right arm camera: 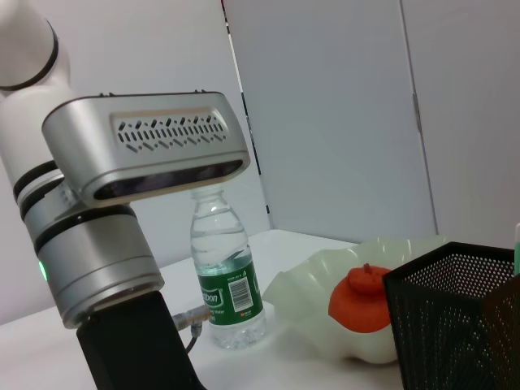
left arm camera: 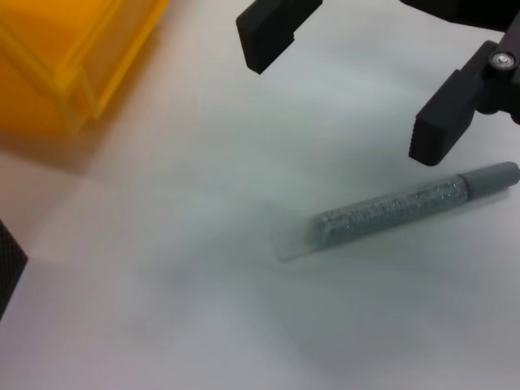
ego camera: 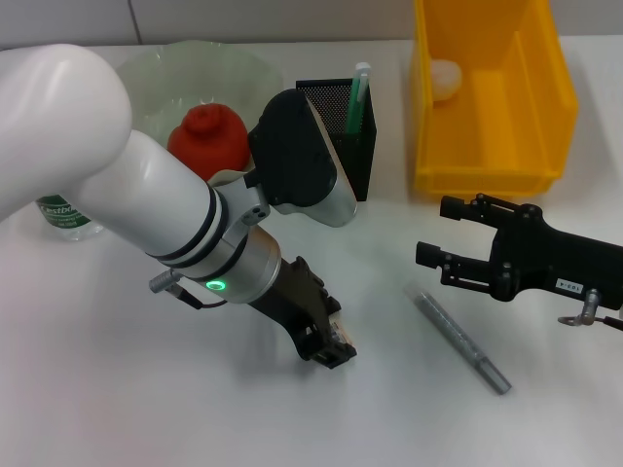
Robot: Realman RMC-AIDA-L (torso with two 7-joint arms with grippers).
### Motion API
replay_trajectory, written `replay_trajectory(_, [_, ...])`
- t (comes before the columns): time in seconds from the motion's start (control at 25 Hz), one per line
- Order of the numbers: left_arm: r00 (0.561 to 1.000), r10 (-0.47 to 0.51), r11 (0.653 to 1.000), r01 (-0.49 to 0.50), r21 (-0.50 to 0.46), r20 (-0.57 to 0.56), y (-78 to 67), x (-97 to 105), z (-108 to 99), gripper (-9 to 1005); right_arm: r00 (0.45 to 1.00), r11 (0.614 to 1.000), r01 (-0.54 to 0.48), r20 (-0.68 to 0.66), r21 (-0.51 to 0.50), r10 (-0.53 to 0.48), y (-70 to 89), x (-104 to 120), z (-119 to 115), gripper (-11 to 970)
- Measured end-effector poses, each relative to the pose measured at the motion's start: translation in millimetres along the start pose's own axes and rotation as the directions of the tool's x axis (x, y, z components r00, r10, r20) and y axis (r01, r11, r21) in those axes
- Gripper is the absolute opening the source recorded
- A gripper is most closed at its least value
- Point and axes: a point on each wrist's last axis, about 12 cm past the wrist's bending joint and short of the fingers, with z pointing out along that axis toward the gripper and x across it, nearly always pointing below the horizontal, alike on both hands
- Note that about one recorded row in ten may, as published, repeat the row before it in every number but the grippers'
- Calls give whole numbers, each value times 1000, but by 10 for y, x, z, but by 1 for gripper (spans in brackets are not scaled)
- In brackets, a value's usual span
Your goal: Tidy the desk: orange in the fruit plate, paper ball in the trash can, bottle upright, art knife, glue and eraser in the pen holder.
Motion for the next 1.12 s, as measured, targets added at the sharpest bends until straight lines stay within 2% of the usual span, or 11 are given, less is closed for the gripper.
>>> replay_trajectory(0.12, [1000, 2, 1000, -2, 0, -1, 0, 1, 1, 610, 1000, 1000, 0, 0, 0, 0, 1, 1, -1, 760])
replay_trajectory(0.24, [1000, 1, 1000, -1, -1, -1, 2, 3, 2, 443, 1000, 1000, 0, 0, 0, 0, 0, 0, 0, 760])
replay_trajectory(1.12, [1000, 7, 1000, -7, -3, -4, -4, 2, 10, 438, 1000, 1000, 6, 1, -1, -6, -14, -20, 20, 760])
